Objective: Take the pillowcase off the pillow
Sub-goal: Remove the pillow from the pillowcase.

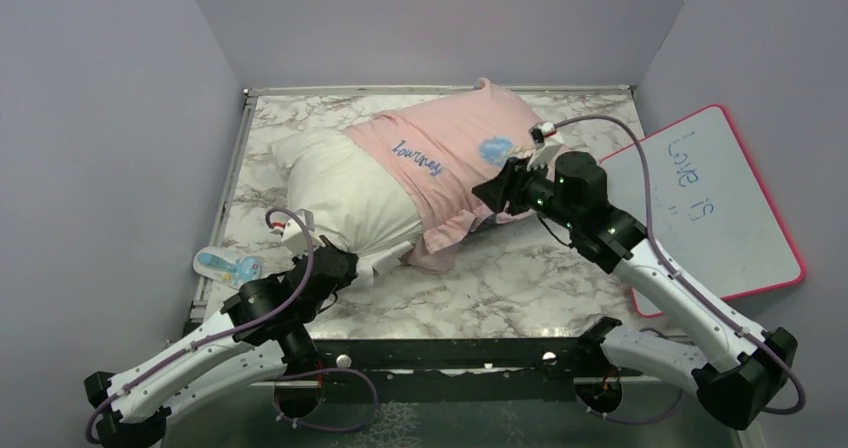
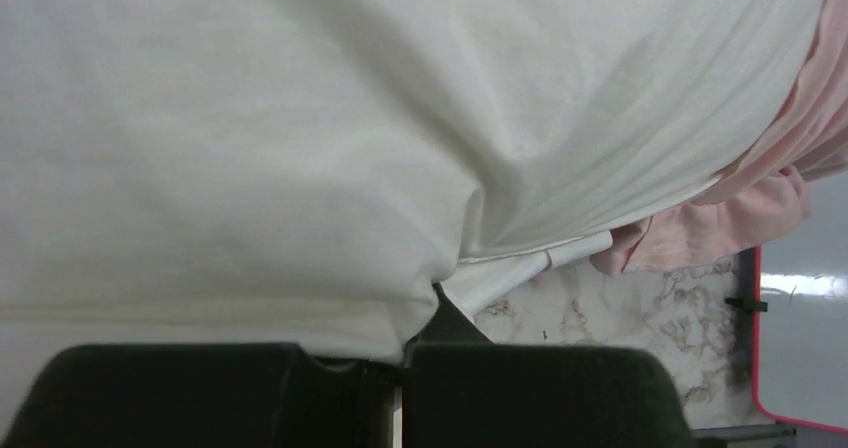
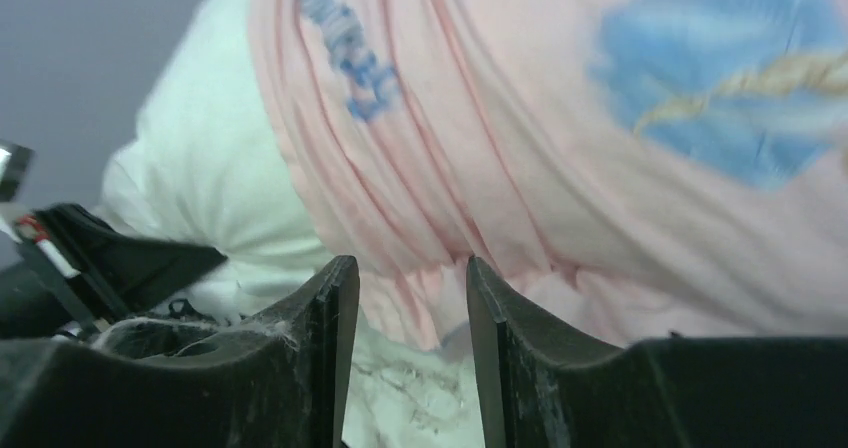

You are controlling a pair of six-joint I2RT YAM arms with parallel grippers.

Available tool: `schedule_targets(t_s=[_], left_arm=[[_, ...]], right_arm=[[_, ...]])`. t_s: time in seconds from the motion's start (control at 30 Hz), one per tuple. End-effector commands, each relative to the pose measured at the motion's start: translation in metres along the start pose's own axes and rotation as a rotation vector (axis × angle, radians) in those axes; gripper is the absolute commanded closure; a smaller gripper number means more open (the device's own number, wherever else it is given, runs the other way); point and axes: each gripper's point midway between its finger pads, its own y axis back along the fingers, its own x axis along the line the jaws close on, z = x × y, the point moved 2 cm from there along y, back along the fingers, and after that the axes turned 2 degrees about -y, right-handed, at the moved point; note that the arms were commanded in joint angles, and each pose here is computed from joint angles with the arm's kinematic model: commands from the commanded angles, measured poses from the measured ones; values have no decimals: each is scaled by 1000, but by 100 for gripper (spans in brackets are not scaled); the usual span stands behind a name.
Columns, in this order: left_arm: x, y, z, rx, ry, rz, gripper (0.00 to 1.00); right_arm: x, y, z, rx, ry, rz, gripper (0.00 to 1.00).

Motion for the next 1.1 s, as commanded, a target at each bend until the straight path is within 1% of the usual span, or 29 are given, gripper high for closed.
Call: schedule_targets(t_s=[0.0,0.1,0.2,0.27,0.3,0.4,0.43,0.47,0.5,0.53,0.57,0.6,0.63,0.67,0.7,0.77,0.8,0.83,0.87,0.97,1.0,1.07], left_arm=[[8,-4,-36,154,-45,2,100],[12,-6,-52,211,-46,-1,100],[9,-4,-58,243,-49,-28,100],[3,-3,-57,259,-58,-46,100],[0,-2,-57,265,-70,-49,100],[-6,-2,-54,273,-104,-48,100],[-10,-1,-51,271,-108,-52,100],[-16,1,-46,266,-104,-65,100],[-24,5,-40,262,-101,-87,95],[-35,10,-31,255,-104,-124,79],[-47,17,-21,243,-112,-161,57],[-58,25,-9,226,-119,-199,48],[-68,33,3,208,-127,-238,41],[-76,40,15,186,-134,-270,36],[-84,47,26,163,-151,-299,33],[-94,56,48,115,-193,-308,24],[-99,59,59,91,-219,-300,15],[-101,58,66,71,-252,-277,10],[-104,56,75,48,-286,-243,7],[-113,44,94,-16,-354,-137,4],[-119,39,97,-31,-368,-130,2],[-129,24,97,-57,-411,-124,1]], right_arm=[[-3,9,41,-57,203,-89,48],[4,-11,58,-7,229,-109,39],[13,-41,66,75,278,-69,36],[12,-66,67,116,305,-57,25],[12,-76,69,137,326,-53,22],[3,-107,74,158,324,-101,18],[-5,-119,71,152,308,-130,16],[-18,-128,59,166,272,-178,17],[-30,-134,43,197,225,-216,19],[-39,-138,19,243,191,-214,23],[-49,-138,-7,293,162,-205,29],[-57,-135,-31,326,125,-204,32],[-66,-129,-56,358,93,-203,34],[-73,-123,-74,373,70,-199,35],[-86,-111,-102,413,38,-219,37],[-96,-95,-129,442,-2,-233,38],[-101,-87,-141,458,-20,-239,39],[-105,-79,-153,475,-37,-246,40],[-108,-72,-164,492,-55,-247,39],[-112,-53,-197,563,-118,-226,38],[-112,-49,-205,579,-140,-216,36],[-113,-40,-219,603,-175,-214,33]])
